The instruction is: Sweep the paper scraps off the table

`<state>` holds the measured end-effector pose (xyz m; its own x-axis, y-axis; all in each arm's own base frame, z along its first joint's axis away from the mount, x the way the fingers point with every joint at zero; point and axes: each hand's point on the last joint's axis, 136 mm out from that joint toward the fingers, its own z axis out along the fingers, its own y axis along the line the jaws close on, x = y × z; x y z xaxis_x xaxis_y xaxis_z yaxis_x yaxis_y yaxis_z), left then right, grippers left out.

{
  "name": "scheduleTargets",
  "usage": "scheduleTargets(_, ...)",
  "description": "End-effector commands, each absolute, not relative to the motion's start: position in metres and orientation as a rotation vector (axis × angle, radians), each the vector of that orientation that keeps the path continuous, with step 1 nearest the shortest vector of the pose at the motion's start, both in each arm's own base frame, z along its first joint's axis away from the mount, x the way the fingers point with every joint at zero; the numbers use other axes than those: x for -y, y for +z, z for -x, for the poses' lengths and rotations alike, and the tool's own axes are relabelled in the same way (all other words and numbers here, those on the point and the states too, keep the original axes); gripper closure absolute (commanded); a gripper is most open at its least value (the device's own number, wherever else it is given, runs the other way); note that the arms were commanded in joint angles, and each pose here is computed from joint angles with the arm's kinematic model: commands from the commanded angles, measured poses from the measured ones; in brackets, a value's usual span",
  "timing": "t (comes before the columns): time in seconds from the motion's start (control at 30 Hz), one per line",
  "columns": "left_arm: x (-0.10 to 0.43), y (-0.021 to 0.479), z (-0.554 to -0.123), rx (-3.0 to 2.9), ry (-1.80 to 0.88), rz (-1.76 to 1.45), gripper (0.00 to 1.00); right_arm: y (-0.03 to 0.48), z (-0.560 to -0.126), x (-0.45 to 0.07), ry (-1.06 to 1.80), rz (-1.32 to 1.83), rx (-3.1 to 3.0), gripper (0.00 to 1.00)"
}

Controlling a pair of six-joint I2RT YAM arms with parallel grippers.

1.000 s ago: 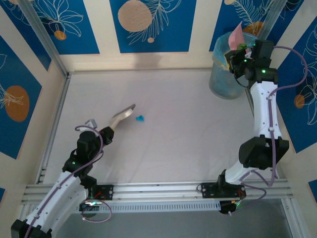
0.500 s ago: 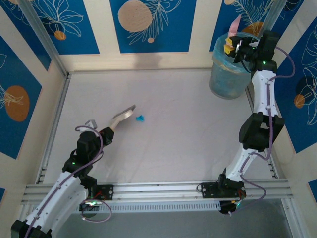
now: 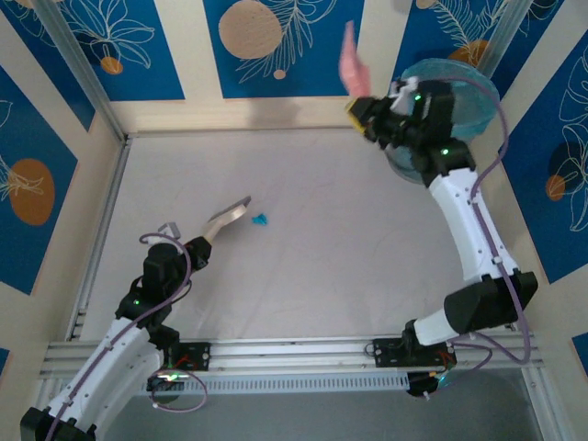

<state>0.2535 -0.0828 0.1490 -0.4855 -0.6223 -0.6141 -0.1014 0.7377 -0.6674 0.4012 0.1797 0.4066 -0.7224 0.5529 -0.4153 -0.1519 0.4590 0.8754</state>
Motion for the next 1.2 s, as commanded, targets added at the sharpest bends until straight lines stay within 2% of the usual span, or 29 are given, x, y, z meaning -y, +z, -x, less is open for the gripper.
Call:
scheduleTargets(0.0,0.075,0.171,-0.255,-1.949,-0.683,0.568,1.0,0.319,-0.392,-0.189,0.963,-0.133,-2.218,1.0)
scheduleTargets(0.2,0.064,0.175,-0.251,-1.92,-0.634,0.587,1.0,0.217,-0.342,-0.218,0.718,0.127,-2.497,1.0)
scheduleTargets(0.5,0.064,0.172,-0.255,-1.933,-0.609,0.576,1.0,0.132,-0.259,-0.236,0.097,0.705,-2.627,1.0)
scheduleTargets(0.8,0.075,0.172,-0.264,-1.977,-0.609,0.499,1.0,0.078,-0.232,-0.24,-0.184,0.95,-2.715,1.0)
scheduleTargets(1.03,0.086,0.164,-0.271,-2.029,-0.622,0.464,1.0,0.055,-0.221,-0.252,-0.119,1.01,-2.745,1.0)
scheduleTargets(1.17,0.095,0.155,-0.279,-2.088,-0.63,0.432,1.0,0.055,-0.227,-0.255,-0.228,1.064,-2.705,1.0)
